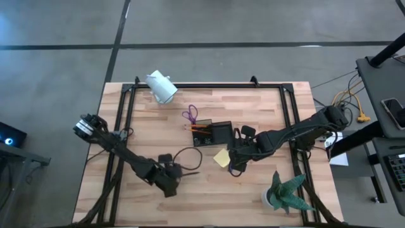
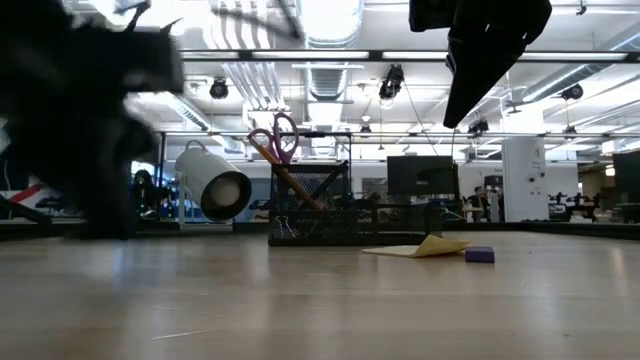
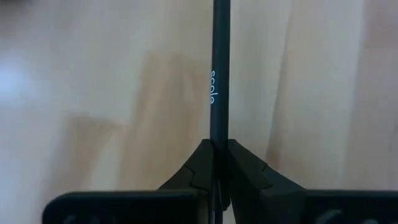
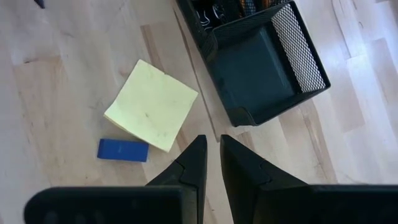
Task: Pick and place office supplies into organizer
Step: Put the black pen into the black desk organizer
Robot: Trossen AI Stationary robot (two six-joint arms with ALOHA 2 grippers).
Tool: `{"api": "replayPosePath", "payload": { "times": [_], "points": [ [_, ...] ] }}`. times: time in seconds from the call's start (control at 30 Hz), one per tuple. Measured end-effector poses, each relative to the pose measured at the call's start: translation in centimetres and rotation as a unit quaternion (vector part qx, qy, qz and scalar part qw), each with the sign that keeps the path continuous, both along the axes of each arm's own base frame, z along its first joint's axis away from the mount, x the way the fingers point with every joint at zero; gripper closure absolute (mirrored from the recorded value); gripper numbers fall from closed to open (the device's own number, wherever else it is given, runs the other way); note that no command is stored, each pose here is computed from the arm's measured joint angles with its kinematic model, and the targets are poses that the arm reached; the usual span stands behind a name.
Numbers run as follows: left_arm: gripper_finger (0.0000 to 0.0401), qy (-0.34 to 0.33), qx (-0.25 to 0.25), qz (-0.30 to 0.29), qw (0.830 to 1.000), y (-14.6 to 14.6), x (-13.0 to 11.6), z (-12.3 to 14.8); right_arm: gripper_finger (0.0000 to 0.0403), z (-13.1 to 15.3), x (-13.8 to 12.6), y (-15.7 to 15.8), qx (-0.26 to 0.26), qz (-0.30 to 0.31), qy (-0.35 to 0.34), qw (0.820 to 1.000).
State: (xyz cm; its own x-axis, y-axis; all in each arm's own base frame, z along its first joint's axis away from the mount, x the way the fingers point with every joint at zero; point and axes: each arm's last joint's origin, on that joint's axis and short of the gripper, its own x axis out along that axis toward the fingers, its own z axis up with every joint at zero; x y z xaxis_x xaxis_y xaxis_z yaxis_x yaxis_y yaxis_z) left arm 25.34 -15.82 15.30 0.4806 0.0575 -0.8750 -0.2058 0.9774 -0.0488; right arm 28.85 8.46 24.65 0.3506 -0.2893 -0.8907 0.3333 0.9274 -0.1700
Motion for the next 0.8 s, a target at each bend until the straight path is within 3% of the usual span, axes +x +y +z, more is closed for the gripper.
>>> {"api": "replayPosePath", "payload": {
  "times": [0.23,0.37,0.6,0.8],
  "points": [
    [0.0394,-0.053,0.05,0.0,0.997,2.0,0.3,4.4,0.0364,0.0,0.0,0.0,0.0,0.0,0.0,1.0],
    [0.0395,-0.067,0.107,-0.01,0.992,3.9,0.1,7.5,0.0364,0.0,0.0,0.0,-0.001,0.0,0.0,1.0],
    [0.0395,0.037,0.244,-0.052,0.968,9.0,0.1,12.3,0.0364,-0.1,-0.5,0.2,-0.017,-0.006,0.011,1.0],
    [0.0397,0.118,0.302,-0.087,0.942,12.8,2.1,15.4,0.0364,-0.2,-1.3,0.5,-0.023,-0.041,0.029,0.998]
  ]
}}
